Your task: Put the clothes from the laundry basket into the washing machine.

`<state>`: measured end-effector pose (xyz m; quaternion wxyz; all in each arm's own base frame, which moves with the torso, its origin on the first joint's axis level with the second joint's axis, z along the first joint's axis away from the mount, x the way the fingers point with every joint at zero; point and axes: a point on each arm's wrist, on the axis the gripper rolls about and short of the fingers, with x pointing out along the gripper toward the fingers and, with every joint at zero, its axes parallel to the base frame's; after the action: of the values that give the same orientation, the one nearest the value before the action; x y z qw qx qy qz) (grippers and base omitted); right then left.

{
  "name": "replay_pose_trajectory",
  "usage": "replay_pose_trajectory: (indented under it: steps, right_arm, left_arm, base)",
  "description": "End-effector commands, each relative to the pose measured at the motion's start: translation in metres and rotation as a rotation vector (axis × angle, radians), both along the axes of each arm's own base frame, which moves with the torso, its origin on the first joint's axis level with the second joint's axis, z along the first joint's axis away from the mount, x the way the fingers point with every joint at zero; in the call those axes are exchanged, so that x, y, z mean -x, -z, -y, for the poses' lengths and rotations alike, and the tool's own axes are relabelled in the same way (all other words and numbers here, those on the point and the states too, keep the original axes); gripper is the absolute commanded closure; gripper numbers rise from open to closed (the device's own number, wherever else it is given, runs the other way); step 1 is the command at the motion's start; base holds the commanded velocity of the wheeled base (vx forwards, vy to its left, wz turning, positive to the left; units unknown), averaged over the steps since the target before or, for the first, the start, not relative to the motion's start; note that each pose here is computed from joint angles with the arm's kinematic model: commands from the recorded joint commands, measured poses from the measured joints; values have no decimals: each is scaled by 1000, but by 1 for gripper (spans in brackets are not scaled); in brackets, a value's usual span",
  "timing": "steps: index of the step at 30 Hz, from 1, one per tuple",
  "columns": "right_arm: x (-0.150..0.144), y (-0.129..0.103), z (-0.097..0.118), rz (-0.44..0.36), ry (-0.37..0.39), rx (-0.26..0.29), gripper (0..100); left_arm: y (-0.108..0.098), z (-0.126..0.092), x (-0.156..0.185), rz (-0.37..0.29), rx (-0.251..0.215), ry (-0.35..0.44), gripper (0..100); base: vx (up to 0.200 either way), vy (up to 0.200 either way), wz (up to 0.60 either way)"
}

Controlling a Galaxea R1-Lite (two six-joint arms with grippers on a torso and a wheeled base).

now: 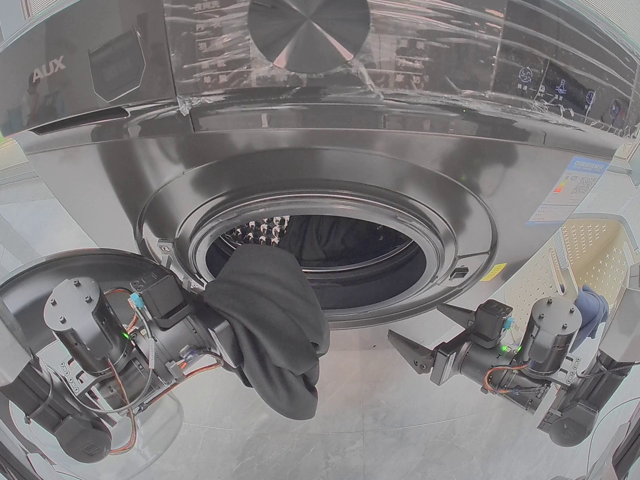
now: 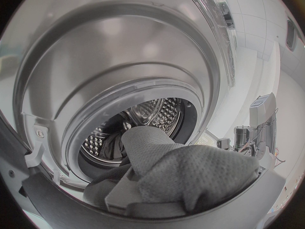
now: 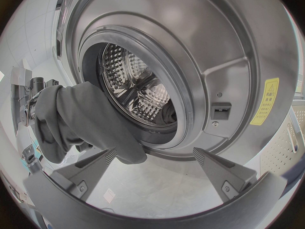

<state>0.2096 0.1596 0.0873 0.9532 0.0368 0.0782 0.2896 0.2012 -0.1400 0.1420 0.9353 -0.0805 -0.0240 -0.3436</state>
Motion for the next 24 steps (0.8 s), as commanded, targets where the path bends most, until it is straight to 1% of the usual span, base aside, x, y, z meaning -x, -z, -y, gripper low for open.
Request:
replay_pose_trajectory:
  steps: [1, 5, 8, 9, 12, 13, 15, 20, 22, 24]
  right_arm:
    - [3, 1, 0, -8, -5, 6, 0]
    - [4, 2, -1, -12, -14, 9, 0]
    - [9, -1, -6, -3, -36, 2, 0]
    - [11, -4, -7, 7, -43, -5, 0]
    - [12, -3, -7, 2, -48, -4, 0]
    - [12, -3, -7, 2, -48, -2, 0]
    - [13, -3, -6, 3, -49, -3, 0]
    - [13, -4, -6, 7, -49, -6, 0]
    - [14, -5, -6, 9, -49, -7, 0]
    - [14, -6, -5, 10, -49, -8, 0]
  left_arm:
    - [1, 3, 1, -3, -1, 12, 100]
    - [2, 10, 0, -5, -3, 32, 100]
    - [0, 17, 1, 4, 8, 49, 100]
    - [1, 20, 0, 2, 5, 55, 100]
    - [6, 33, -11, -2, -1, 64, 100]
    - [7, 34, -12, -4, -2, 64, 100]
    - [14, 43, -19, -11, -12, 65, 100]
    - [29, 58, -31, -7, -69, 55, 100]
    - [33, 64, -38, -4, -74, 44, 100]
    - [36, 70, -46, 2, -66, 30, 100]
  base:
    - [0, 0, 0]
    - [0, 0, 0]
    - [0, 0, 0]
    - [0, 0, 0]
    - [0, 0, 0]
    - [0, 0, 0]
    - [0, 0, 0]
    - [0, 0, 0]
    - [0, 0, 0]
    - [0, 0, 0]
